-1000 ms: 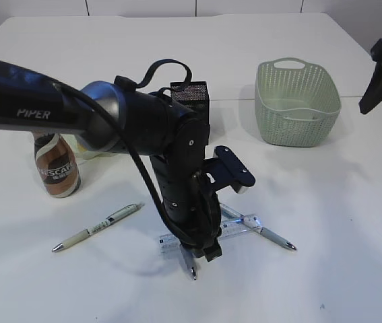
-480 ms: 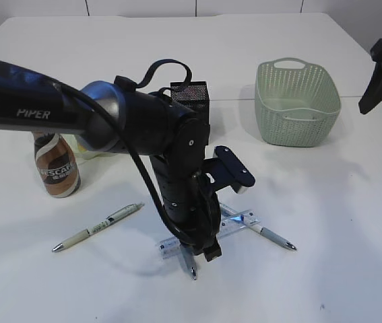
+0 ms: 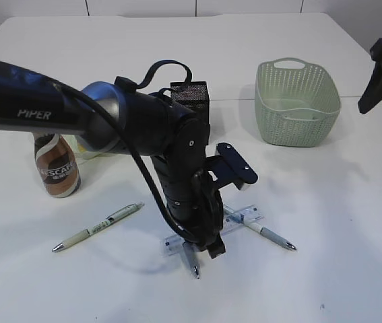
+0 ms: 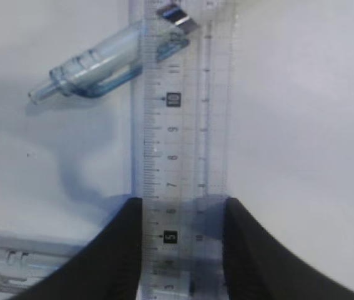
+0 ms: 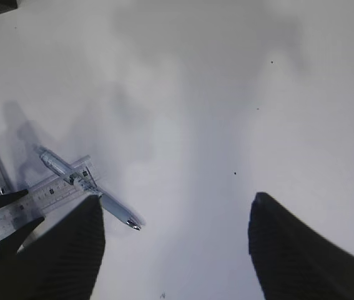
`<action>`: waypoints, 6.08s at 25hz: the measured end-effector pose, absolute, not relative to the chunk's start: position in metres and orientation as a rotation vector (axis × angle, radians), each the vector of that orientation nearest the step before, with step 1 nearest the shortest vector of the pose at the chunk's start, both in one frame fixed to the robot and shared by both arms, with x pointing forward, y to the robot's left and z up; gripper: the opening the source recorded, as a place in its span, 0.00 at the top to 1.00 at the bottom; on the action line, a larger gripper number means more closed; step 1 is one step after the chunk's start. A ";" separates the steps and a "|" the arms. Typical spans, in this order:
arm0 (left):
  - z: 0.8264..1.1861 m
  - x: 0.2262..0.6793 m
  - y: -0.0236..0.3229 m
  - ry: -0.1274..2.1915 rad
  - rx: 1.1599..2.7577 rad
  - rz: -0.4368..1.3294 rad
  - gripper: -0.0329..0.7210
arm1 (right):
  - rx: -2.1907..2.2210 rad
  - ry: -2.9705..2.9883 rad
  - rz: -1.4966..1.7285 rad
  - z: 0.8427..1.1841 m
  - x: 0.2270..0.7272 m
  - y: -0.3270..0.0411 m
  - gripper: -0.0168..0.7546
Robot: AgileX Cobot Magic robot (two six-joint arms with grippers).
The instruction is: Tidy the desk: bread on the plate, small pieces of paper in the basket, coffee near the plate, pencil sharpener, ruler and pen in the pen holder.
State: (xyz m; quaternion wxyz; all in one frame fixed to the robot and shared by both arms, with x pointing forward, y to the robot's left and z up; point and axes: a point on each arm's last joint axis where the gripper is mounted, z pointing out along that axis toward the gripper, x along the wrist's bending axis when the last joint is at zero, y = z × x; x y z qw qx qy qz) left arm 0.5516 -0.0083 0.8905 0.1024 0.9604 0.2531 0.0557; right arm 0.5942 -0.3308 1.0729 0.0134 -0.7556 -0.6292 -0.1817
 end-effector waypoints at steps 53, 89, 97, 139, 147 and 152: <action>1.007 0.629 -0.034 0.734 2.235 0.542 0.60 | -2.347 -1.968 -0.577 1.074 0.595 -0.330 0.24; 1.016 0.707 0.022 0.894 1.633 0.774 0.60 | -2.297 -2.042 -0.578 1.074 0.595 -0.331 0.24; 0.987 0.719 0.028 0.924 1.629 0.792 0.60 | -2.293 -2.053 -0.575 1.074 0.595 -0.331 0.24; 0.947 0.732 0.041 1.054 1.622 0.744 0.60 | -2.294 -2.077 -0.590 1.074 0.596 -0.332 0.24; 0.947 0.732 0.041 1.055 1.623 0.743 0.60 | -2.295 -2.077 -0.590 1.074 0.597 -0.332 0.24; 0.947 0.732 0.041 1.062 1.618 0.739 0.60 | -2.294 -2.080 -0.592 1.074 0.597 -0.332 0.24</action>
